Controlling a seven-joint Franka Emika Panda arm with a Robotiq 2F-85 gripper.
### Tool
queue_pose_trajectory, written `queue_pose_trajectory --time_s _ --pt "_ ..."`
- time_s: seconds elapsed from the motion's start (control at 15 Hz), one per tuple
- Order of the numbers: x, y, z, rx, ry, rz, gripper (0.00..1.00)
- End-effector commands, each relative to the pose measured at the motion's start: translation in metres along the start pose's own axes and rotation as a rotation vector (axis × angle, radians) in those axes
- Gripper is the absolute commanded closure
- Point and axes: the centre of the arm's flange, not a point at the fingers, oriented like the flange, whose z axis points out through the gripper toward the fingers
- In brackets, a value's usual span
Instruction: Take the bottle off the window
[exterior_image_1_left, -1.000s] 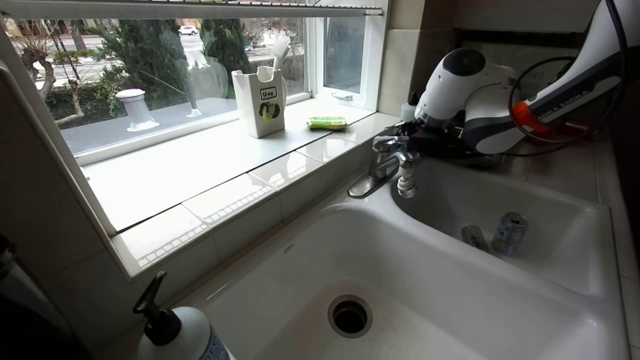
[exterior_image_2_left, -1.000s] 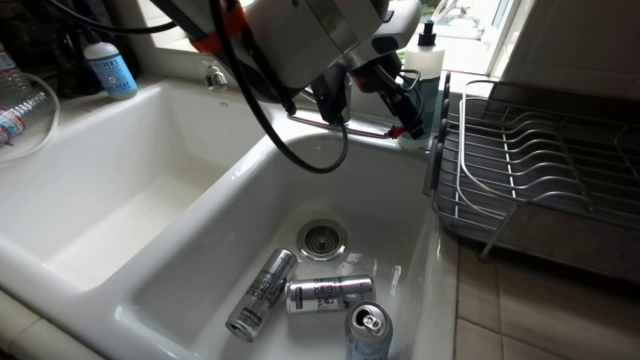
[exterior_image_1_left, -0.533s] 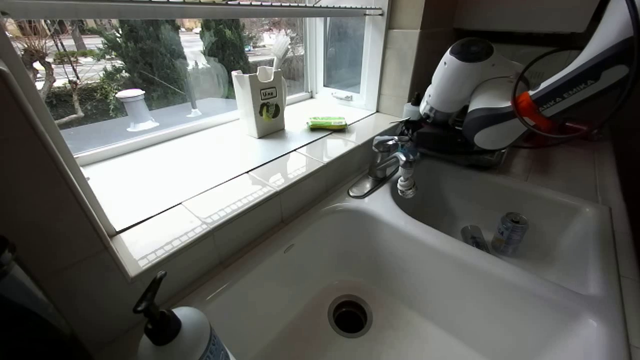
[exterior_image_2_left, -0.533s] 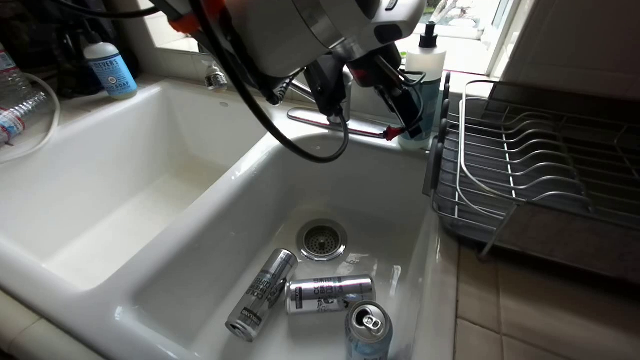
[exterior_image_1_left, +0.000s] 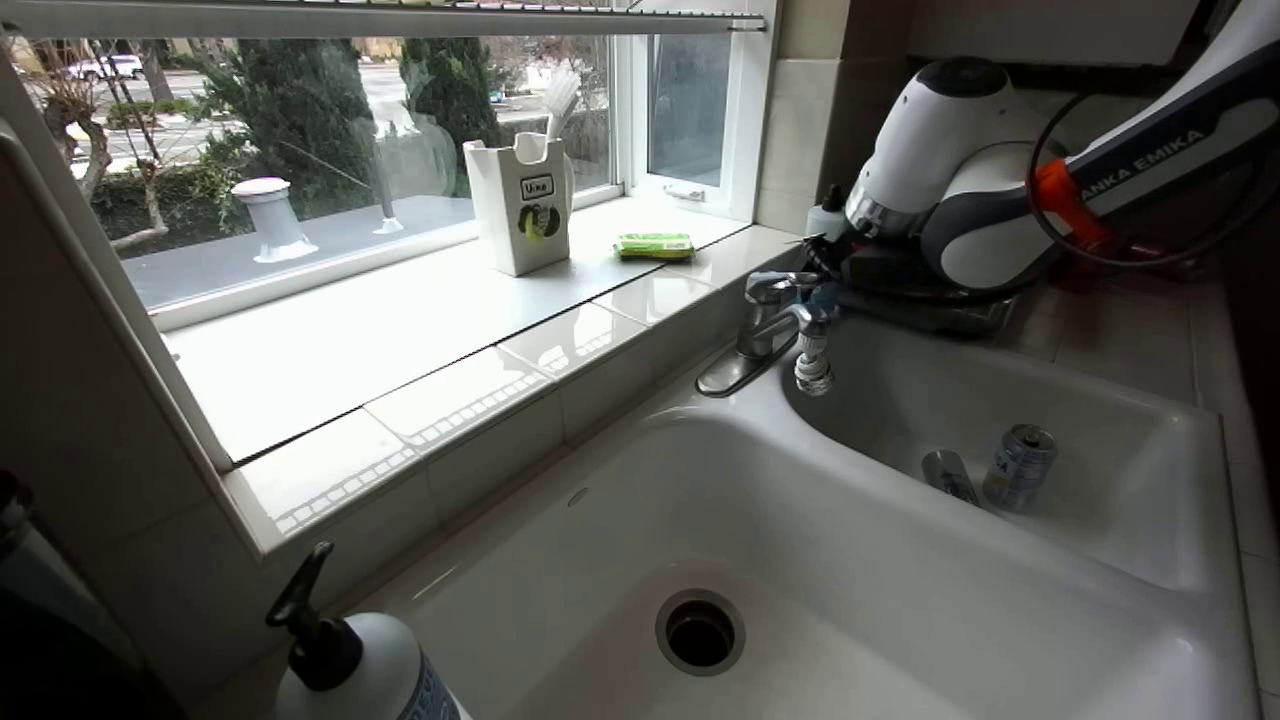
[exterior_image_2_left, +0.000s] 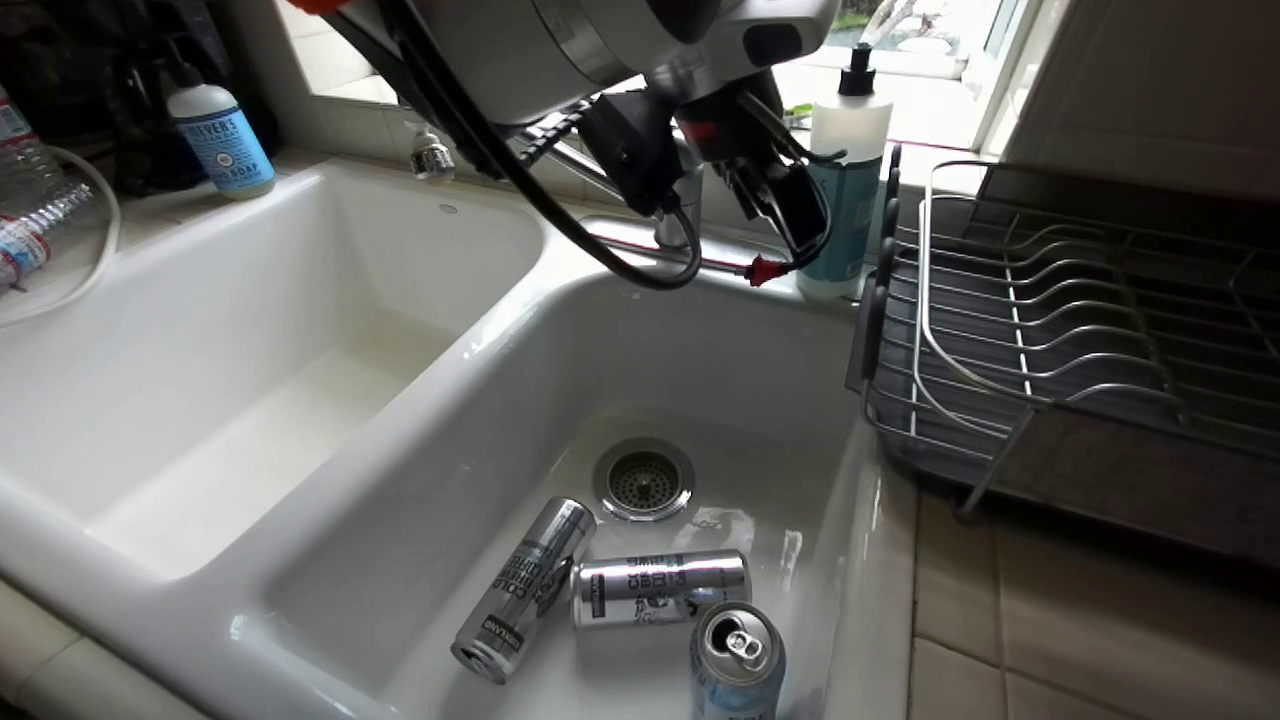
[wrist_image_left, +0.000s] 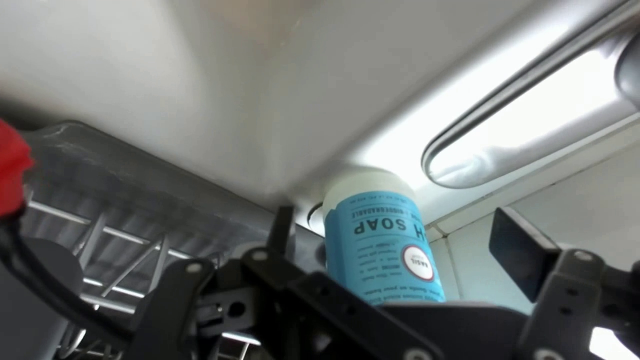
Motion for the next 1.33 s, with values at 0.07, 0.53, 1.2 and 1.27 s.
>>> queue_pose_trajectory --time_s 0.07,0.53,1.2,1.27 --pt "-0.009 0.02 -0.024 -0.004 -0.033 -0.083 0.0" --pt "-0.019 0.037 -0.074 -0.022 -0.003 -0.202 0.0" --pt "-0.056 0.047 -0.155 0.065 0.042 -0.329 0.0" --pt "-0.06 0.048 -0.161 0.069 0.054 -0.339 0.0"
